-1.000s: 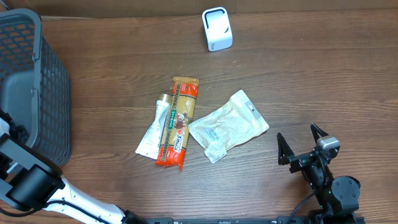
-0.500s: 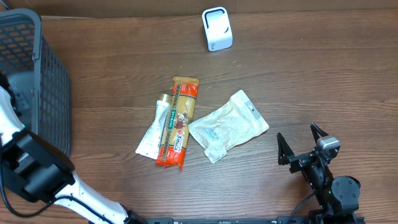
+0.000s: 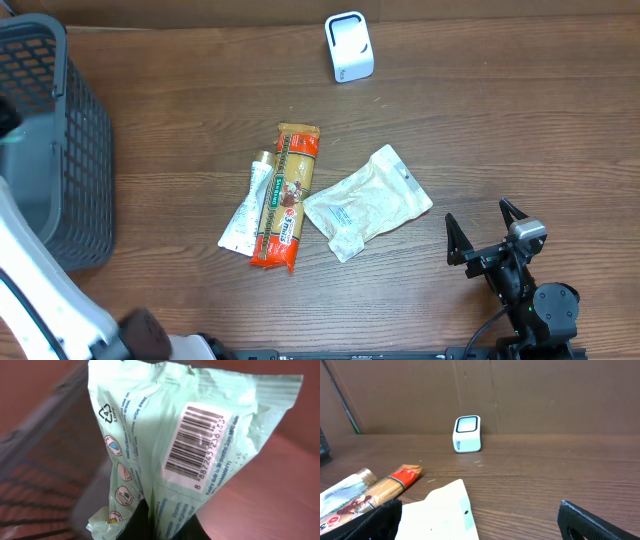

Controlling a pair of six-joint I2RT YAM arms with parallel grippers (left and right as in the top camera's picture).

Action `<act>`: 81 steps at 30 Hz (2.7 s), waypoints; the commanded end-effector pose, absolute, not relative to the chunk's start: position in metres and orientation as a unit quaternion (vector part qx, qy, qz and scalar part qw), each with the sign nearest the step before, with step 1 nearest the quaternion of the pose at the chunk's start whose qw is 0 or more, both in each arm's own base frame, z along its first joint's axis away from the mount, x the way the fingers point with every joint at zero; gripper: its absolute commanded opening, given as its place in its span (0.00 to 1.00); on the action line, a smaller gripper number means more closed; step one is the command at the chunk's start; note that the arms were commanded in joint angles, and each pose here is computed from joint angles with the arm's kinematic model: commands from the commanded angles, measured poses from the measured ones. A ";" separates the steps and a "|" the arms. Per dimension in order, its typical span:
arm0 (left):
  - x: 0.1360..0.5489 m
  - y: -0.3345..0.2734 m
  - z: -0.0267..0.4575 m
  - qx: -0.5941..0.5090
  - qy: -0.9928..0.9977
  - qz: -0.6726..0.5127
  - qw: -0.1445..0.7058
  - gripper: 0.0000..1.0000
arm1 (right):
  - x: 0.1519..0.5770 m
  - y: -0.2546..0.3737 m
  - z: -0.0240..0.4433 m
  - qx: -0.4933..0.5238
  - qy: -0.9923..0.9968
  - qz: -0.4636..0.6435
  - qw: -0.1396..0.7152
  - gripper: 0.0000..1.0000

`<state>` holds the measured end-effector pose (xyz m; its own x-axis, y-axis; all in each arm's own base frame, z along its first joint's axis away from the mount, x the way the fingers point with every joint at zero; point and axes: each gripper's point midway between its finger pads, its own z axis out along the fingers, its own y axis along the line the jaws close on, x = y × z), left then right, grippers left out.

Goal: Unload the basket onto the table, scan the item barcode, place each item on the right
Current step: 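Lift the mint-green pack out and set it left of the tube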

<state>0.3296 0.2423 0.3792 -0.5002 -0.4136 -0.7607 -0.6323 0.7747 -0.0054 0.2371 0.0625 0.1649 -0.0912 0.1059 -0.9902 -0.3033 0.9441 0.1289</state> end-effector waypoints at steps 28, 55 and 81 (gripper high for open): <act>0.337 0.007 0.023 -0.047 0.985 -0.035 0.164 0.04 | 0.236 0.062 0.173 -0.066 0.715 0.152 0.679 1.00; 0.311 -0.081 -0.013 -0.091 0.990 -0.067 0.081 0.04 | 0.236 0.062 0.173 -0.066 0.715 0.152 0.679 1.00; 0.371 -0.074 0.164 -0.014 0.992 -0.034 0.123 0.99 | 0.236 0.062 0.173 -0.066 0.716 0.153 0.679 1.00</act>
<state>0.3542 -0.0632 0.1243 -0.9832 -0.0911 -0.1584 -0.0894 0.9958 -0.0184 0.2371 0.0625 0.1647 -0.0922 0.1066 -0.9900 -0.3031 0.9441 0.1298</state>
